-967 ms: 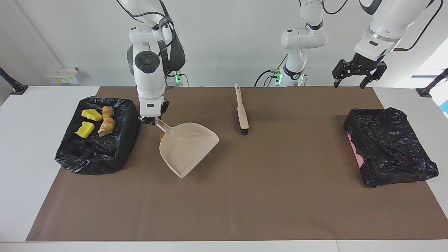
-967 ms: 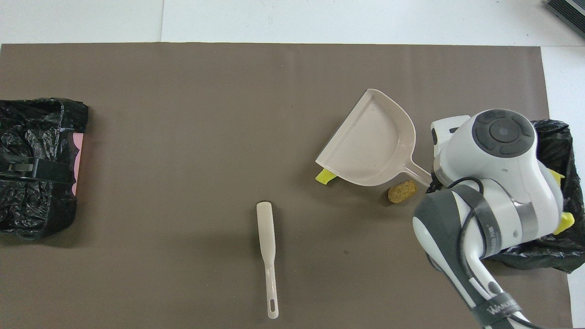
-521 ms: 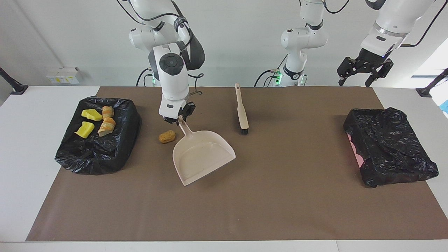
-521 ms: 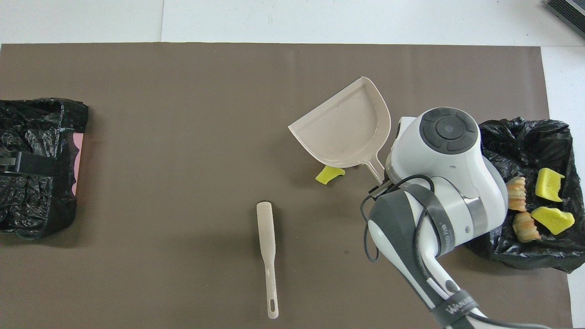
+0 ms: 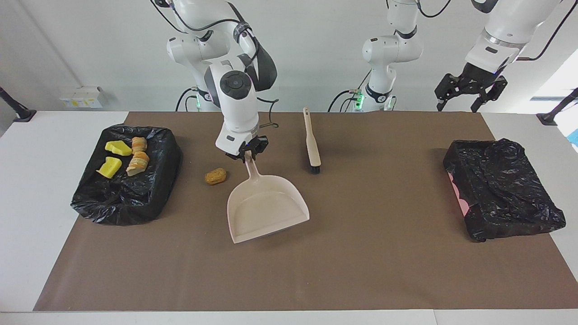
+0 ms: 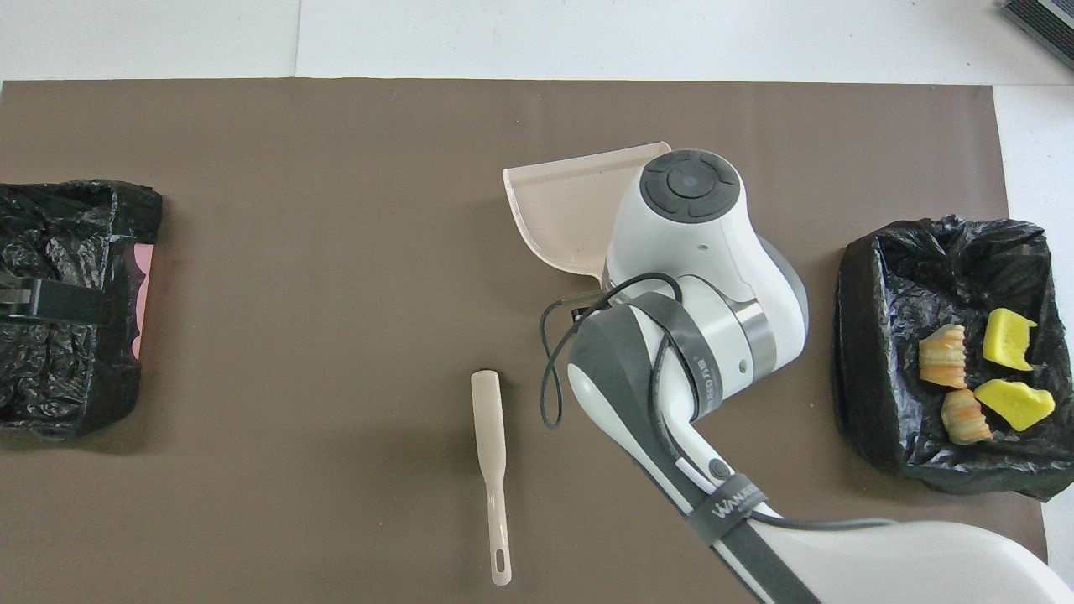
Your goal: Sweep and dump trash in bin
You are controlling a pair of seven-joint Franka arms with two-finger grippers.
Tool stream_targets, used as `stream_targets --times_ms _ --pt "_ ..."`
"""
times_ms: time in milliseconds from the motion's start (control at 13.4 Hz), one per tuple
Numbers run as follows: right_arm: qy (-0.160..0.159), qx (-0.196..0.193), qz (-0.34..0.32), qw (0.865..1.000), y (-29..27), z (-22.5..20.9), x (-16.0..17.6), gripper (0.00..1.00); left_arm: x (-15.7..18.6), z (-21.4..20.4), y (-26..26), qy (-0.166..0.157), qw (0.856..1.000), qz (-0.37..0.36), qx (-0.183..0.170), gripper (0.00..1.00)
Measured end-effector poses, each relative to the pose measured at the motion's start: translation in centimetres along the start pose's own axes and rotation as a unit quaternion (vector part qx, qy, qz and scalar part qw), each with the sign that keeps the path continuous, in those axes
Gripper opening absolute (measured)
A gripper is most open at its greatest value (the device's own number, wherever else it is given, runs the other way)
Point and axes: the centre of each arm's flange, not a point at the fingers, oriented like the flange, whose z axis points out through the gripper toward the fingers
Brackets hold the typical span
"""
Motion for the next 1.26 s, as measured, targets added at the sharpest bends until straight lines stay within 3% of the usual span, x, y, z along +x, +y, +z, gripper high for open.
stream_targets --times_ms 372,669,1116,1264 --pt "-0.011 0.034 0.048 0.998 -5.6 1.2 3.7 0.32 0.0 0.0 0.0 0.0 1.0 0.0 0.0 1.0" --pt "-0.006 0.074 0.062 0.995 -8.9 1.0 4.1 0.32 0.0 0.0 0.0 0.0 1.0 0.0 0.0 1.0" --pt "-0.004 0.078 0.08 0.994 -10.8 6.3 6.0 0.32 0.3 -0.3 -1.7 0.016 1.0 -0.017 0.001 1.0" --pt "0.004 0.083 0.086 0.993 -10.8 6.2 6.2 0.43 0.4 -0.3 -2.3 0.022 1.0 -0.023 0.001 1.0"
